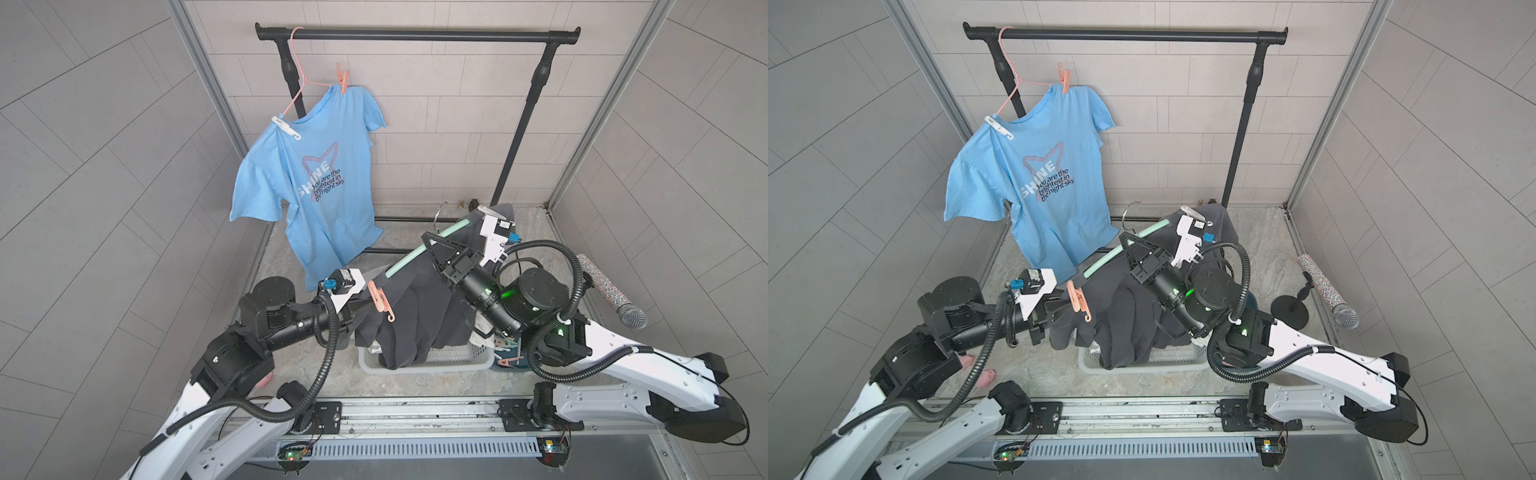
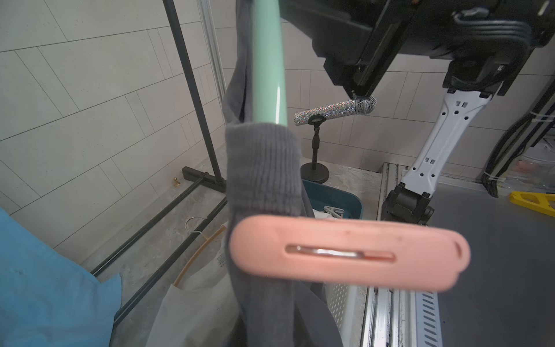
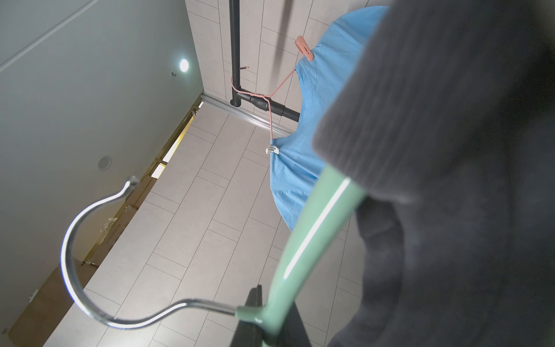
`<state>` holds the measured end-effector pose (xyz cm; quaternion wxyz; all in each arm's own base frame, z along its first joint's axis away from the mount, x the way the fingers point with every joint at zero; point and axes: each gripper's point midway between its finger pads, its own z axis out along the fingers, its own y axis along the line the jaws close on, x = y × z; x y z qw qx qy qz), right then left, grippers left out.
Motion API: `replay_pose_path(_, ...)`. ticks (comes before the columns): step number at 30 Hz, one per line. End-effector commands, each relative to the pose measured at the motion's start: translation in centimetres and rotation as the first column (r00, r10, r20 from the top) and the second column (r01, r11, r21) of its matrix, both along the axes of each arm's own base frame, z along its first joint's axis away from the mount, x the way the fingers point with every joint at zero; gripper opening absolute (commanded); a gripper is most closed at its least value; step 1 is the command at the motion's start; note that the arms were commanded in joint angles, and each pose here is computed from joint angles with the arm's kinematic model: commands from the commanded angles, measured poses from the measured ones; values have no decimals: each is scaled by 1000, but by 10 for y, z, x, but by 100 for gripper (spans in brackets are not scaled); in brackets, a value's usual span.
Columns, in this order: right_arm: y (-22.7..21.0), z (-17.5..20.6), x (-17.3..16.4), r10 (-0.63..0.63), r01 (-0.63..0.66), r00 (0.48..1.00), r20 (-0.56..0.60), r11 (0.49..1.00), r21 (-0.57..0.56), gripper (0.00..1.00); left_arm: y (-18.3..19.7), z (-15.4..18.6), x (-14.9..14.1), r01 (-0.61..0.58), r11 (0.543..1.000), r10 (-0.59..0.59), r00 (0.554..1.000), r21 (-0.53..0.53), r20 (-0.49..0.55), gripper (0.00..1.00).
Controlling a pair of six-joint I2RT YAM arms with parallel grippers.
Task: Use clothespins to secure the t-shirt on both sides of the hanger
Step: Pick up the hanger from the basket, then hang the hanger on the clothesline.
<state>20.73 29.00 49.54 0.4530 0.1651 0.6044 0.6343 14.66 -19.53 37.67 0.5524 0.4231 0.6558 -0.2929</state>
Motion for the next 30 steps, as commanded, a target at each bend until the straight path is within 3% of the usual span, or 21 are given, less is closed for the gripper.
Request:
replay_pose_path(1, -15, 30, -10, 0, -2, 996, 85, 1000, 27, 27, 9, 36, -4, -29, 996, 37, 996, -90, 80, 0)
replay_pose_path(3, -18, 29, -14, 2, 0, 994, 113, 1000, -14, 48, 15, 46, -10, -36, 994, 46, 994, -105, 96, 0)
replay_pose_path(7, -27, 32, -27, 29, -8, 974, 224, 996, -93, 67, 27, 67, -21, -51, 993, 61, 994, -108, 94, 0)
replay_pose_path(12, -41, 38, -61, 130, -41, 898, 420, 976, -215, 73, 39, 94, -33, -79, 989, 87, 995, -126, 55, 0)
replay_pose_path(16, -63, 22, -72, 151, 43, 848, 507, 935, -351, 74, 48, 114, -36, -116, 983, 121, 992, -141, 23, 0)
replay_pose_path(19, -96, -13, -48, 18, 247, 876, 481, 841, -481, 75, 56, 134, -37, -159, 968, 158, 987, -194, -23, 0)
replay_pose_path(22, -123, -53, -27, -79, 412, 869, 488, 661, -627, 76, 51, 149, -45, -117, 970, 109, 993, -213, -50, 0)
replay_pose_path(26, -124, -96, -14, -46, 492, 846, 531, 450, -745, 82, 54, 177, -58, -86, 959, 75, 996, -269, -51, 0)
replay_pose_path(28, -106, -113, -15, 55, 465, 846, 531, 411, -784, 84, 56, 192, -63, -73, 949, 65, 997, -308, -37, 0)
replay_pose_path(30, -81, -131, -20, 179, 410, 841, 511, 404, -817, 86, 59, 205, -66, -66, 941, 62, 998, -331, -21, 0)
